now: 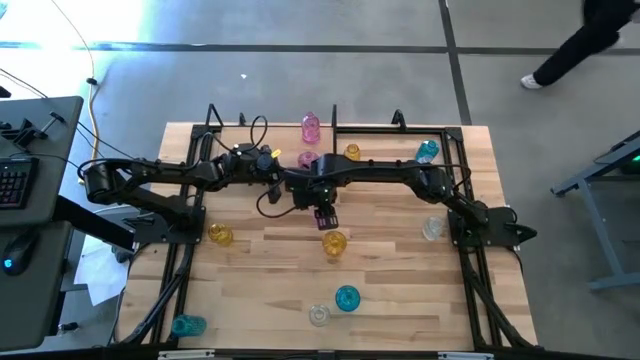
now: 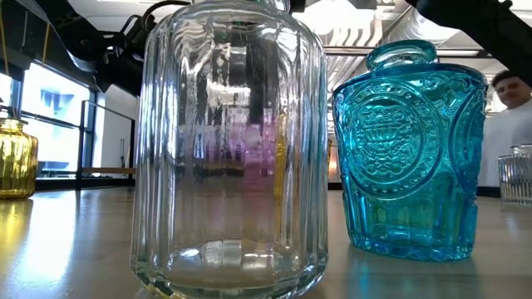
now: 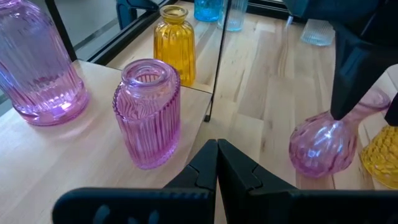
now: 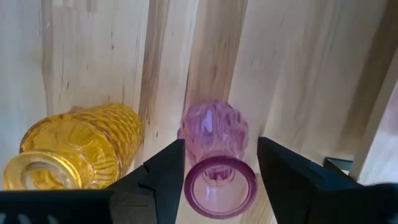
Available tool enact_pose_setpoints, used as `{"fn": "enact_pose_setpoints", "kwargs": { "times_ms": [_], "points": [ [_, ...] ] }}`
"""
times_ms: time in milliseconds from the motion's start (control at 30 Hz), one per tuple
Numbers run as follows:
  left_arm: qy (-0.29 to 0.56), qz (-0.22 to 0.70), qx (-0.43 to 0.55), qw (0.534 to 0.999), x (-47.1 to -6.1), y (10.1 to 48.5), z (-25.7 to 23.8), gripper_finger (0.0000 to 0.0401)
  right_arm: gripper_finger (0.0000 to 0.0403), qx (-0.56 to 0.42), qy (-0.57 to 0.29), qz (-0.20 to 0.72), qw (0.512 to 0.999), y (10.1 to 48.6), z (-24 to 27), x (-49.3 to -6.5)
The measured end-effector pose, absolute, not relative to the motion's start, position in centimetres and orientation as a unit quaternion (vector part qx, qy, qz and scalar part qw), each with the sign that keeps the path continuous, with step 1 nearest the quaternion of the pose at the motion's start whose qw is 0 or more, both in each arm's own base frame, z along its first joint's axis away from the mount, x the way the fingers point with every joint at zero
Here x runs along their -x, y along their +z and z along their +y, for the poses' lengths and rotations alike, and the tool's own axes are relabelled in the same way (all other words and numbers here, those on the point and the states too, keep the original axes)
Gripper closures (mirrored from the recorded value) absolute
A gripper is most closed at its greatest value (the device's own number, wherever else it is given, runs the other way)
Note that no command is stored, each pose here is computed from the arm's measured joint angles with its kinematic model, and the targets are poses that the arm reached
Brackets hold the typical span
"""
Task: Sort vases onto shelf
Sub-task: Put the pink vase on the shelf
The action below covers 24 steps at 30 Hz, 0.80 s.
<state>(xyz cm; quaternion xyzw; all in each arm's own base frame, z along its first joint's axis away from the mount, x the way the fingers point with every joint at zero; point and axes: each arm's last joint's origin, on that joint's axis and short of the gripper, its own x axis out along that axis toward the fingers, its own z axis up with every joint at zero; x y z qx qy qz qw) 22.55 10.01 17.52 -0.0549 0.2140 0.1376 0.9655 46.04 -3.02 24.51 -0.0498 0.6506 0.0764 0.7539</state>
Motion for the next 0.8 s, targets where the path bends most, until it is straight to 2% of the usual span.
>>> {"fn": "enact_pose_setpoints", "kwargs": {
  "times_ms": [267,533,667,800],
  "points": [
    [0.138,0.214,0.055,0.966,-22.5,17.5,10.0,0.0401,0.0217,0.052,0.076,0.643,0.761,24.8,-2.9,-46.2],
    [0.138,0.211,0.054,0.966,-22.6,17.6,10.0,0.0401,0.0228,0.074,0.076,0.617,0.780,28.3,-1.9,-45.5],
    [0.121,0.204,0.060,0.970,-22.6,17.7,9.9,0.0401,0.0270,0.083,0.058,0.597,0.796,30.5,-1.4,-44.5],
    [0.086,0.192,0.068,0.975,-22.8,17.9,9.6,0.0401,0.0344,0.103,0.053,0.564,0.818,32.6,-0.6,-43.9]
  ]
}}
